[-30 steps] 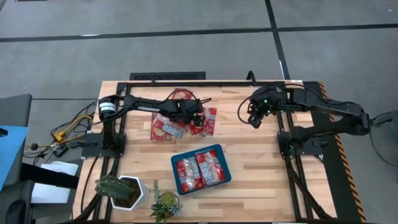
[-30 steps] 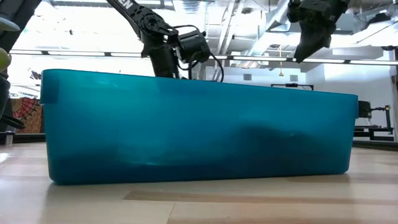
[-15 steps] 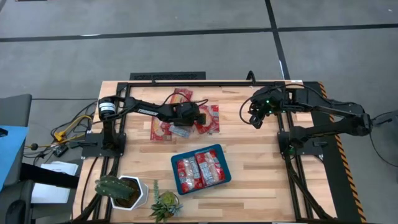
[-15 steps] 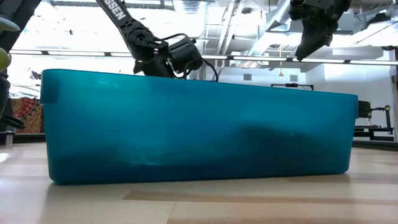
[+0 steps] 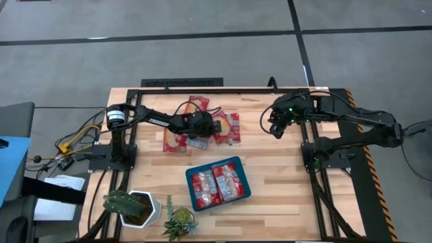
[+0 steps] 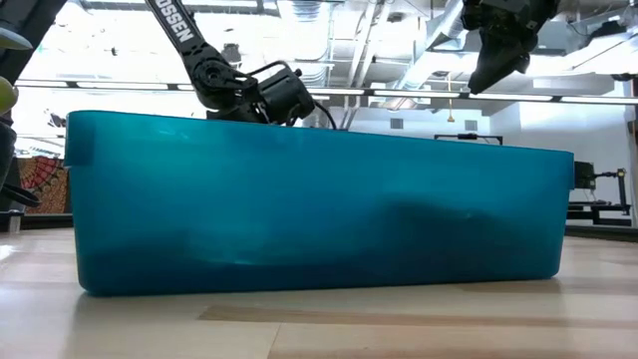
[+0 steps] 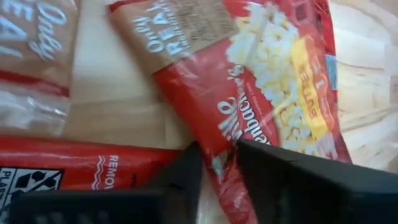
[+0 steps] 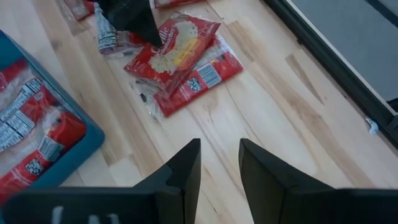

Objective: Sort popcorn bags into baskets
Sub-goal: Put the popcorn bag into the blue bin

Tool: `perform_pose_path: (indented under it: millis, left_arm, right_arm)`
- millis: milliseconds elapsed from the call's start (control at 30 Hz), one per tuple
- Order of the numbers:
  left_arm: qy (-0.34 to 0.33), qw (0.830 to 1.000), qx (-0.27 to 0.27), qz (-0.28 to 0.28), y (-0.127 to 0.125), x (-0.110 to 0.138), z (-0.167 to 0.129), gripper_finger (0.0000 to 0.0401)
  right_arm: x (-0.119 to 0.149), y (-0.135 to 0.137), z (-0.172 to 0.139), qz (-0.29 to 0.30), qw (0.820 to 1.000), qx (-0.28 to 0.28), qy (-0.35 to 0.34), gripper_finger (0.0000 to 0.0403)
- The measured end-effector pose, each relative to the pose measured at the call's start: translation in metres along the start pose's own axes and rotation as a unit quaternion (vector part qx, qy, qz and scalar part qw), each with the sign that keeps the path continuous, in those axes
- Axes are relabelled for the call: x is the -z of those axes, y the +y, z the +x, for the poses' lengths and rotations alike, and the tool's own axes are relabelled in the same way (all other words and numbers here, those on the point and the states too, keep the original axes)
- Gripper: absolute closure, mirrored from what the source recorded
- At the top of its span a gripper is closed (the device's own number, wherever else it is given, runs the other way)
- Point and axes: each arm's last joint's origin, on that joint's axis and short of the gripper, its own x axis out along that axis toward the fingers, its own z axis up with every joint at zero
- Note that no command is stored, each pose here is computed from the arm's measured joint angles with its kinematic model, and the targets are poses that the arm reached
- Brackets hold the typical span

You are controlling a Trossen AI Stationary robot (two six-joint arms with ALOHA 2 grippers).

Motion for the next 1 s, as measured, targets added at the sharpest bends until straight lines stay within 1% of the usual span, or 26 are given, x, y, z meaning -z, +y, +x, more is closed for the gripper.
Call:
perform_pose_path:
  millis: [67, 100, 133, 233, 400, 500, 633, 733, 867, 1000]
  left_arm:
    - [-0.002, 1.000, 0.000, 0.010, 0.000, -0.001, 0.000, 0.0363]
    - [-0.005, 1.000, 0.004, 0.013, 0.000, -0.002, 0.000, 0.0380]
    - [-0.007, 1.000, 0.008, 0.015, -0.001, -0.002, 0.000, 0.0389]
    - [-0.001, 1.000, 0.025, 0.017, -0.005, -0.003, 0.000, 0.0394]
    - [0.017, 0.997, 0.055, 0.047, -0.020, -0.004, -0.004, 0.0398]
    - [0.020, 0.996, 0.067, 0.063, -0.029, -0.006, -0.012, 0.0399]
    - [0.014, 0.993, 0.094, 0.066, -0.042, -0.011, -0.027, 0.0400]
    - [0.019, 0.992, 0.105, 0.069, -0.046, -0.014, -0.038, 0.0400]
    - [0.049, 0.987, 0.131, 0.076, -0.054, -0.013, -0.064, 0.0400]
    - [0.059, 0.986, 0.128, 0.086, -0.058, -0.002, -0.106, 0.0401]
  right_arm:
    - [0.000, 0.000, 0.000, 0.005, 1.000, 0.000, 0.000, 0.0269]
    - [0.000, 0.000, 0.000, 0.005, 1.000, 0.000, 0.000, 0.0270]
    - [0.000, 0.000, 0.000, 0.005, 1.000, 0.000, 0.000, 0.0271]
    - [0.000, 0.000, 0.000, 0.006, 1.000, 0.000, -0.001, 0.0276]
    - [-0.001, 0.000, 0.000, 0.007, 1.000, -0.001, -0.004, 0.0284]
    - [-0.001, 0.000, 0.000, 0.008, 1.000, -0.002, -0.004, 0.0284]
    - [-0.001, 0.000, 0.000, 0.008, 1.000, -0.002, -0.004, 0.0285]
    - [-0.001, 0.000, 0.000, 0.008, 1.000, -0.002, -0.004, 0.0285]
    - [-0.001, 0.000, 0.000, 0.007, 1.000, -0.003, -0.003, 0.0285]
    - [-0.001, 0.000, 0.000, 0.007, 1.000, -0.003, -0.003, 0.0284]
